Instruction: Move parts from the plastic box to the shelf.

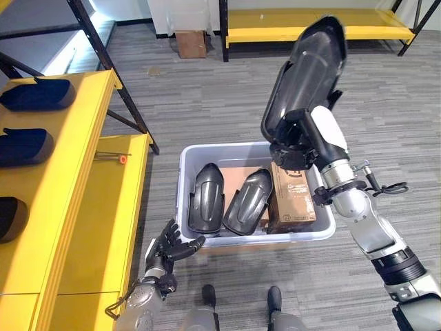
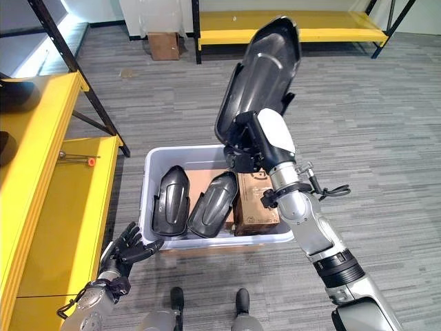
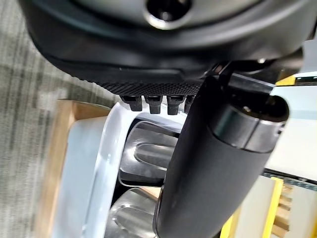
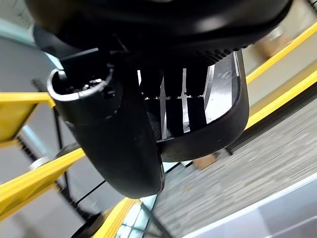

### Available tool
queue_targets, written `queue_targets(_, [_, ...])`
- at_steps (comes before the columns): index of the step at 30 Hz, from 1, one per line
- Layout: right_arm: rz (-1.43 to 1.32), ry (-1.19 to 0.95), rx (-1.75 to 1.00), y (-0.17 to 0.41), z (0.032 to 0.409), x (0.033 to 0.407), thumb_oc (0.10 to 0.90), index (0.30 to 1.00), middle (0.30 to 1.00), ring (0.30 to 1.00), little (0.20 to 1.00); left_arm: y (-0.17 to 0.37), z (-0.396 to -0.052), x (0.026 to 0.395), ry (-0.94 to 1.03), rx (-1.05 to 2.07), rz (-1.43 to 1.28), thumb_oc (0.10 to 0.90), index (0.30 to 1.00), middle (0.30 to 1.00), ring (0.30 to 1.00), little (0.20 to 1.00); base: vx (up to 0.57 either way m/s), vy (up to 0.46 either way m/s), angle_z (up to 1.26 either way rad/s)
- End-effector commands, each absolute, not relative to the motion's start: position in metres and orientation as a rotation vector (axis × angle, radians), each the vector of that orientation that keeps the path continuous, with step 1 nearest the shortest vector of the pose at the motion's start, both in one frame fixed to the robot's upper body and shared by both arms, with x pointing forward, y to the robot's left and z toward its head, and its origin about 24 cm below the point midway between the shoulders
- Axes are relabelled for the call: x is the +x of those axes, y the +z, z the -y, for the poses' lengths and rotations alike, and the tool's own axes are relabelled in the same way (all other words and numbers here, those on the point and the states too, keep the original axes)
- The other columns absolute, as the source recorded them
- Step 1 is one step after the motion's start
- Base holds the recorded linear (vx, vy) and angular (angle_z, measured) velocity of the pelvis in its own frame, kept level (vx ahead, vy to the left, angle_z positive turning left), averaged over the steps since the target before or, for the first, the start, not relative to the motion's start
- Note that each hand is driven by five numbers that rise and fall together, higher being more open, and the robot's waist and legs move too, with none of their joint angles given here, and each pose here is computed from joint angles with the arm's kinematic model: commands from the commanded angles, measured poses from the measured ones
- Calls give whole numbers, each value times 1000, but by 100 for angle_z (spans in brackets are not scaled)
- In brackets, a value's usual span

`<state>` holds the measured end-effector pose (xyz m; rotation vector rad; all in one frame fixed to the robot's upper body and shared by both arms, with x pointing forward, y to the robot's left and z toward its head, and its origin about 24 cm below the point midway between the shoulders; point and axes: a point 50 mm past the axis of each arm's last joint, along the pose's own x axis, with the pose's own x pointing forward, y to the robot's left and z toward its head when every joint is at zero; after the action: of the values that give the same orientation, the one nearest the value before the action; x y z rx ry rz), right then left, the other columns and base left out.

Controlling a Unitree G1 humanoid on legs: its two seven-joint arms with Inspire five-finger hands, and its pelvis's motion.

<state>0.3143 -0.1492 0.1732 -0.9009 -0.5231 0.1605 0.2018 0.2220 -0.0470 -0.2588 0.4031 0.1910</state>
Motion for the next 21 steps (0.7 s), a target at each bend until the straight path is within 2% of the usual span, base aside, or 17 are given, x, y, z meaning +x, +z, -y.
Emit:
queue_targets(1, [792, 169, -837, 227, 126, 319, 400, 300, 300, 300, 300, -35, -228, 198, 185, -214, -309, 900, 1000, 1000, 1000, 1000, -61, -191, 12])
queue_targets(8, [823, 185, -790, 238, 118, 321, 400, 300, 300, 300, 300, -36, -234, 189, 262, -259, -299, 900, 1000, 1000, 1000, 1000, -123, -167, 25])
queue_targets(16, [832, 88, -795, 243, 145, 314, 400, 300, 300, 300, 300, -33, -233, 189, 245, -263, -280, 900, 1000, 1000, 1000, 1000, -234, -122, 98])
queue_targets(21, [822, 24, -795, 235, 157, 308, 400, 300, 300, 300, 300, -34, -220, 192, 214, -295, -283, 900, 1000, 1000, 1000, 1000, -61, 53, 94])
